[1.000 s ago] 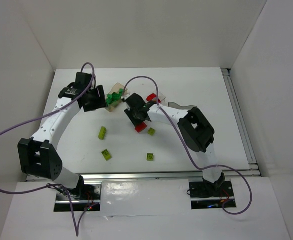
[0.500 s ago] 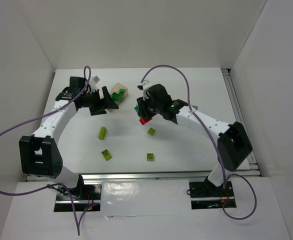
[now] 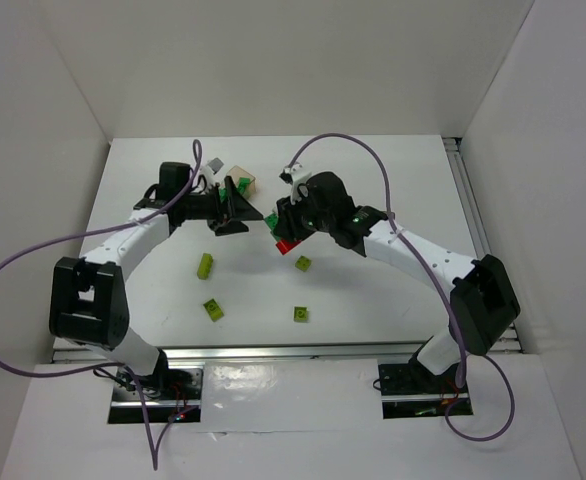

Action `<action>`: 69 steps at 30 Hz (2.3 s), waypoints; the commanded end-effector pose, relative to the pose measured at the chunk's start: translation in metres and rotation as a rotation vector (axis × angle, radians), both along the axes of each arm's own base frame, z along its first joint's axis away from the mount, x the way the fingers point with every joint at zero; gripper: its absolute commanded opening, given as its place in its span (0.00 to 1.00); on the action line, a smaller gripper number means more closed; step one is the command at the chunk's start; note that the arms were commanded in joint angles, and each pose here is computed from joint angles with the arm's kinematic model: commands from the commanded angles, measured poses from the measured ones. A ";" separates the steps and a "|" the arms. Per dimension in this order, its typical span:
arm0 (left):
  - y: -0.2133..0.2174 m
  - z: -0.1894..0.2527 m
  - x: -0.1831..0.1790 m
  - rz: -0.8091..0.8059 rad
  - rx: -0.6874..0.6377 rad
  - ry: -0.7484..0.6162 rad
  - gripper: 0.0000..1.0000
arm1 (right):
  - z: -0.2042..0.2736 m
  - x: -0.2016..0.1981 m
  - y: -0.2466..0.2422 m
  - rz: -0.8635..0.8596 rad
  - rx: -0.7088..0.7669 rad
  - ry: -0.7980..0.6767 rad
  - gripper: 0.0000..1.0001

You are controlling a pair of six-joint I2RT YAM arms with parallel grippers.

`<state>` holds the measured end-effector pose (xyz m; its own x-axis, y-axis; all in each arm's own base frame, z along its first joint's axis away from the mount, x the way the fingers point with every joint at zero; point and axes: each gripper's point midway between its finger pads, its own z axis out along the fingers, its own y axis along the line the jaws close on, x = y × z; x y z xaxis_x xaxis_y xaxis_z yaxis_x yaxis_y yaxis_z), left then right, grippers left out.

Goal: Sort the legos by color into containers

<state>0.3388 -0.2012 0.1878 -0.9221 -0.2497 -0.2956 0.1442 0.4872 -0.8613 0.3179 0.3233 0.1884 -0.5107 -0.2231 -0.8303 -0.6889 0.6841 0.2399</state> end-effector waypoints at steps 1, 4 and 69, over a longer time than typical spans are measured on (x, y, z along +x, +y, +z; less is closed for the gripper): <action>-0.013 0.010 0.009 -0.022 -0.051 -0.028 0.85 | 0.025 -0.001 0.005 0.014 0.058 -0.049 0.21; -0.022 0.004 0.012 -0.025 -0.029 -0.018 0.81 | 0.025 -0.001 0.005 0.014 0.058 -0.049 0.21; 0.051 -0.028 0.036 0.217 0.349 0.014 0.00 | -0.046 0.138 -0.026 -0.532 -0.101 0.020 0.78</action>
